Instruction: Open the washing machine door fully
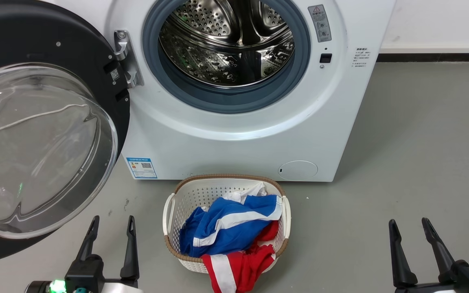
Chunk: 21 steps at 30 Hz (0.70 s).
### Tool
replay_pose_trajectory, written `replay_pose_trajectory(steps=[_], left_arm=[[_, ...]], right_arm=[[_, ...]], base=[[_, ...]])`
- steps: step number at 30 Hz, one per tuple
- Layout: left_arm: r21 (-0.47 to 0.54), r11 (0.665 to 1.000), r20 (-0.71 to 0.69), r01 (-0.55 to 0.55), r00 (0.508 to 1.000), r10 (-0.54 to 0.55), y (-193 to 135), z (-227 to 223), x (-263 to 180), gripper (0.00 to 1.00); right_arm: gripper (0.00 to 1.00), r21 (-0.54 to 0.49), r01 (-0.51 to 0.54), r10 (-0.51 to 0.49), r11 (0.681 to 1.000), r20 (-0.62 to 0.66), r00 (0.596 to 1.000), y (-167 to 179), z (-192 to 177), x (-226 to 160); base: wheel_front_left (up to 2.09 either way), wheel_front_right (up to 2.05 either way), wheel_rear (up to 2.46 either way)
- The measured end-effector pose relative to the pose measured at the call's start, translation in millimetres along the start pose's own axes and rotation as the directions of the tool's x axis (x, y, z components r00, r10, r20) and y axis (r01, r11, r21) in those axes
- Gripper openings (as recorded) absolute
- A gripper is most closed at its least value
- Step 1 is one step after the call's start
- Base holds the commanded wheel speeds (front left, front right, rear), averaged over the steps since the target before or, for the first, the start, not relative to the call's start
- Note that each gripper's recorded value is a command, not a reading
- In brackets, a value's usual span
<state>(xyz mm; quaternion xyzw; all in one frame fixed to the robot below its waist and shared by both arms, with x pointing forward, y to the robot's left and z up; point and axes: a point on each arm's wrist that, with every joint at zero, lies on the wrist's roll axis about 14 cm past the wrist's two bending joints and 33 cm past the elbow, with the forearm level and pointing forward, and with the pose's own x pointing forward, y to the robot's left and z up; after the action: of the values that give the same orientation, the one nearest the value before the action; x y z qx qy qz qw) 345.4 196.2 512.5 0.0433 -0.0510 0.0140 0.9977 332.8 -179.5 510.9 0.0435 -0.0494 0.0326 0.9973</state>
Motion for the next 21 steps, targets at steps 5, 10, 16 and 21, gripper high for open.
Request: replay_pose_trajectory(steps=[5, 10, 16, 21], left_arm=[[0.001, 1.000, 0.000, -0.009, 1.000, 0.009, 0, 0, -1, 0.00], [-0.015, 1.000, -0.070, -0.012, 0.998, 0.011, -2, -21, -9, 0.00], [-0.134, 0.989, -0.124, -0.055, 0.992, 0.039, 4, -31, -10, 0.00], [-0.235, 0.968, -0.139, -0.082, 0.989, 0.050, 6, -31, -7, 0.00]], right_arm=[[0.00, 0.001, 0.001, -0.001, 1.000, -0.006, 1.000, 0, -2, -1], [0.00, 0.014, 0.010, -0.009, 1.000, -0.061, 0.998, -2, -18, -8], [0.00, 0.130, 0.046, -0.036, 0.990, -0.080, 0.996, -5, -23, -7], [0.00, 0.222, 0.071, -0.053, 0.972, -0.086, 0.995, -8, -24, -4]], base=[[0.00, 0.00, 0.00], [0.00, 0.00, 0.00], [0.00, 0.00, 0.00], [0.00, 0.00, 0.00]])
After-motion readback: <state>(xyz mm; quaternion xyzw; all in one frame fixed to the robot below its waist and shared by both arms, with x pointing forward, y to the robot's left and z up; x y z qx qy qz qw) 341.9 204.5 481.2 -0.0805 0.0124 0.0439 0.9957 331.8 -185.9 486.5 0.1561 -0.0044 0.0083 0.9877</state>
